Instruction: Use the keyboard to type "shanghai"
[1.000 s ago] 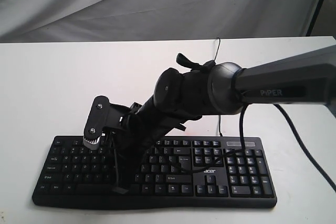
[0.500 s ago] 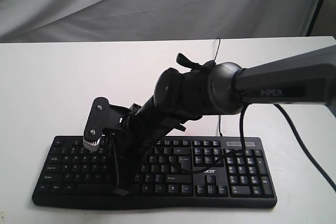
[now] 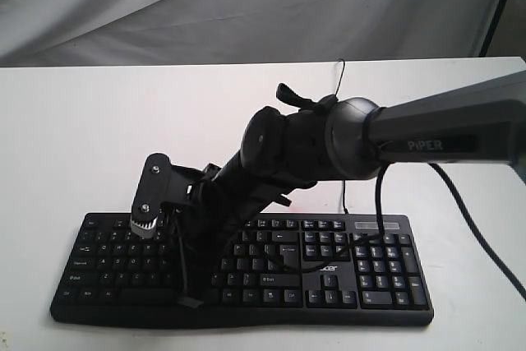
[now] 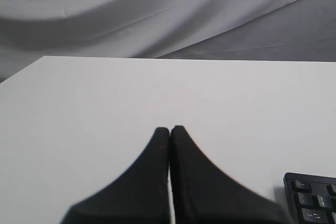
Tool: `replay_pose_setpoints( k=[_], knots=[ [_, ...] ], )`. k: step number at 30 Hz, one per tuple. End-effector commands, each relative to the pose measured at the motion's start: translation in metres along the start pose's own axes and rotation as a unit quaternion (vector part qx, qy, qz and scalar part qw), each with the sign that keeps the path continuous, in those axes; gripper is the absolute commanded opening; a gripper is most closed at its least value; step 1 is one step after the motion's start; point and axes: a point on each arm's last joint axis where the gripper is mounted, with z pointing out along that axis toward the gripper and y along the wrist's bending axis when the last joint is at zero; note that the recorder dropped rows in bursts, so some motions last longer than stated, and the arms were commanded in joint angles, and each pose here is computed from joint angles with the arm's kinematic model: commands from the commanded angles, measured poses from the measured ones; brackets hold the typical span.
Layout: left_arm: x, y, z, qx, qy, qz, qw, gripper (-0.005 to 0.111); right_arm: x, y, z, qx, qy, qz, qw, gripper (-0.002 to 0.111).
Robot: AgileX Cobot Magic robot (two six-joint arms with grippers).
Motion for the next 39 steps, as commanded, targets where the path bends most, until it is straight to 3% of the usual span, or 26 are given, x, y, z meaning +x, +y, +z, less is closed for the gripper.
replay_pose_setpoints(
  k=[1, 39],
  knots=[
    [0.001, 0.000, 0.000, 0.002, -0.003, -0.001, 1.000, 0.001, 0.006, 0.000, 0.003, -0.005, 0.008, -0.003, 1.000, 0.000],
    [0.001, 0.000, 0.000, 0.002, -0.003, -0.001, 1.000, 0.001, -0.012, 0.004, -0.011, 0.021, -0.018, -0.013, 1.000, 0.000]
  ],
)
